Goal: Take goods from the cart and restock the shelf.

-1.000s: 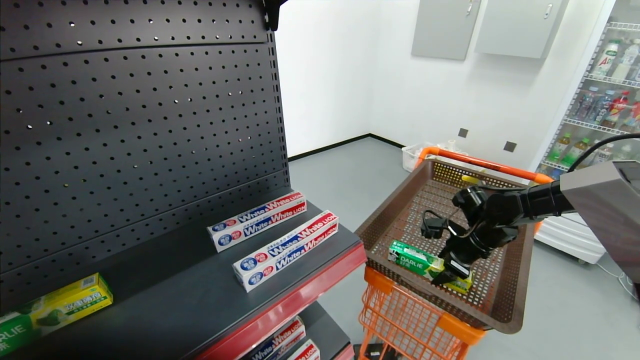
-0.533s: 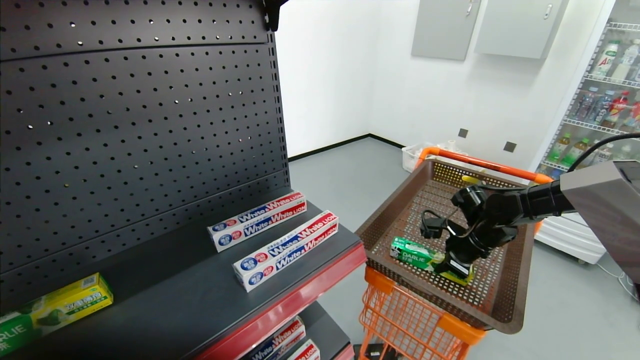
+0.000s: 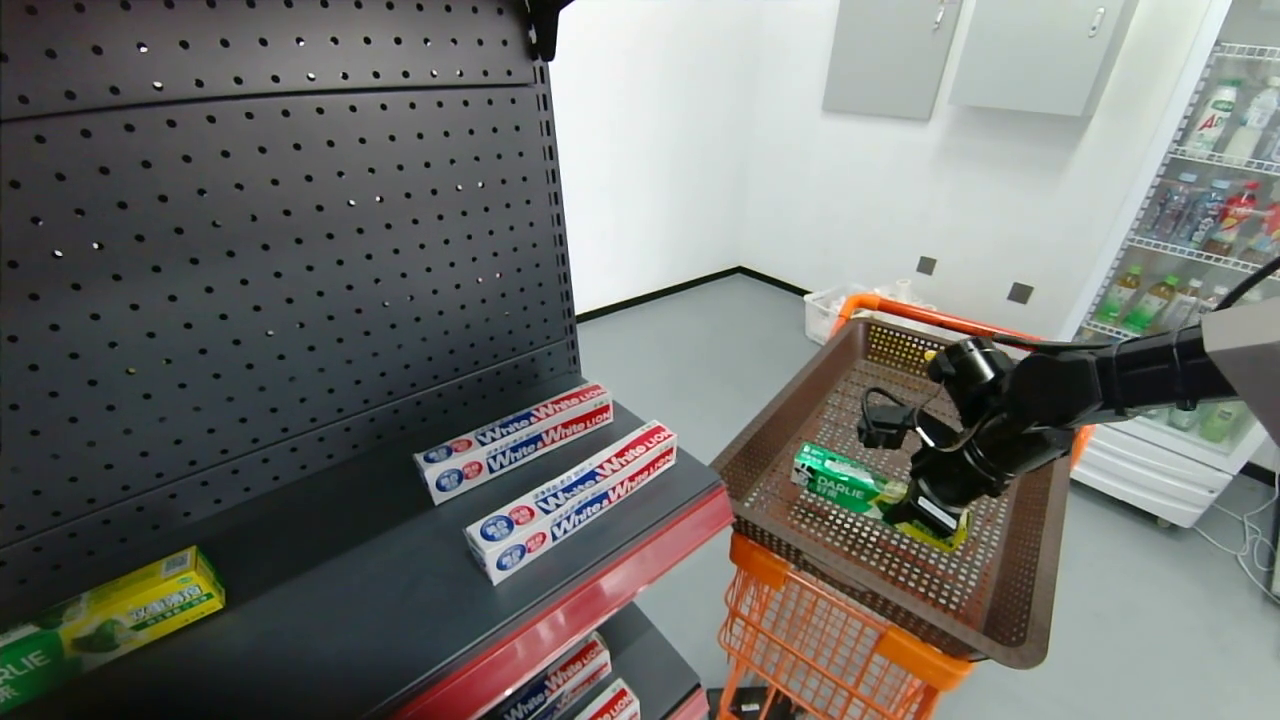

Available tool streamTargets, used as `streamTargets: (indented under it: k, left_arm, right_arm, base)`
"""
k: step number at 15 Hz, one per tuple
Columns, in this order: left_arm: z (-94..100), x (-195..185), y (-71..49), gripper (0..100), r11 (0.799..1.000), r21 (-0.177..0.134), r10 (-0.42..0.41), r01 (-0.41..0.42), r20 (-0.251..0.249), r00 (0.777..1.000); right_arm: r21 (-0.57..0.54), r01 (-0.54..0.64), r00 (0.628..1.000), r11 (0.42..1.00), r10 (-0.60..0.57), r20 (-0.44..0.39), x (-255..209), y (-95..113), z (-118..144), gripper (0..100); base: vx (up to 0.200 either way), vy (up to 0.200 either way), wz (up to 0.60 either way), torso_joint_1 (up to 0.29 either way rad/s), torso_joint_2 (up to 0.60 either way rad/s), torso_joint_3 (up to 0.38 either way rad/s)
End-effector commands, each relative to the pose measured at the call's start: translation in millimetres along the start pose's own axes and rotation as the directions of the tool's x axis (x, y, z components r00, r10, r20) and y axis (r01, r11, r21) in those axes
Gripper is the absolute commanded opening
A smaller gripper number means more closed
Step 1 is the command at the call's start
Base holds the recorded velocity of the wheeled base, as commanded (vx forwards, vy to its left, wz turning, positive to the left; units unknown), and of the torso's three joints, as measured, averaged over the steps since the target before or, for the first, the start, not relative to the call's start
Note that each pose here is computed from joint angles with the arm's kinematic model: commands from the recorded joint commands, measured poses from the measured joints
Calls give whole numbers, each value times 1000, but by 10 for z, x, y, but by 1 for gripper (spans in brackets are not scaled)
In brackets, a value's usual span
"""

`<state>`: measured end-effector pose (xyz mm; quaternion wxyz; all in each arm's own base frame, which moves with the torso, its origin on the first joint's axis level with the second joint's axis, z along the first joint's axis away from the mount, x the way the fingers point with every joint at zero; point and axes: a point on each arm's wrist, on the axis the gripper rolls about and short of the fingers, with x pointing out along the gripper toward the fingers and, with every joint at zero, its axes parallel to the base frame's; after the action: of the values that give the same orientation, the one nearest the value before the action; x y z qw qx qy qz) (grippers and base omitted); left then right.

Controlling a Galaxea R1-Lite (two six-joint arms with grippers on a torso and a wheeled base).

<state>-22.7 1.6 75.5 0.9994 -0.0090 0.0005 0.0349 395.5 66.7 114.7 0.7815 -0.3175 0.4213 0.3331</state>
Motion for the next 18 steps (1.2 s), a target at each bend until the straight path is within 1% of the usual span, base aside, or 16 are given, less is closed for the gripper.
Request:
streamTargets:
  k: [1,2,3,4,7,10,13,16,18]
  left_arm:
    - [0,0,0,100,1000,0,1,-1,0,1000]
    - [0,0,0,100,1000,0,1,-1,0,1000]
    - [0,0,0,100,1000,0,1,-1,0,1000]
    - [0,0,0,100,1000,0,1,-1,0,1000]
    - [0,0,0,100,1000,0,1,-1,0,1000]
    - [0,0,0,100,1000,0,1,-1,0,1000]
    - [0,0,0,100,1000,0,1,-1,0,1000]
    - [0,0,0,100,1000,0,1,-1,0,1000]
    - [0,0,0,100,1000,0,1,-1,0,1000]
  right_arm:
    - [11,30,998,999,-30,52,-386,167,84,0]
    - [35,33,997,999,-35,65,-518,259,79,0]
    - [47,34,997,998,-37,69,-570,299,64,0]
    - [76,45,995,996,-52,89,-734,393,35,0]
    - [150,92,977,984,-118,177,-1070,620,-73,0]
    - [211,107,965,972,-153,212,-1285,858,-321,0]
    - [275,118,943,954,-195,271,-1516,1169,-569,0]
    - [388,106,910,915,-247,332,-1760,1419,-796,0]
    - [438,96,902,894,-264,342,-1850,1619,-1010,0]
  base:
    - [0,0,0,0,0,0]
    - [0,0,0,0,0,0]
    - [0,0,0,0,0,0]
    - [0,0,0,0,0,0]
    - [0,0,0,0,0,0]
    - [0,0,0,0,0,0]
    - [0,0,0,0,0,0]
    - [0,0,0,0,0,0]
    - [0,0,0,0,0,0]
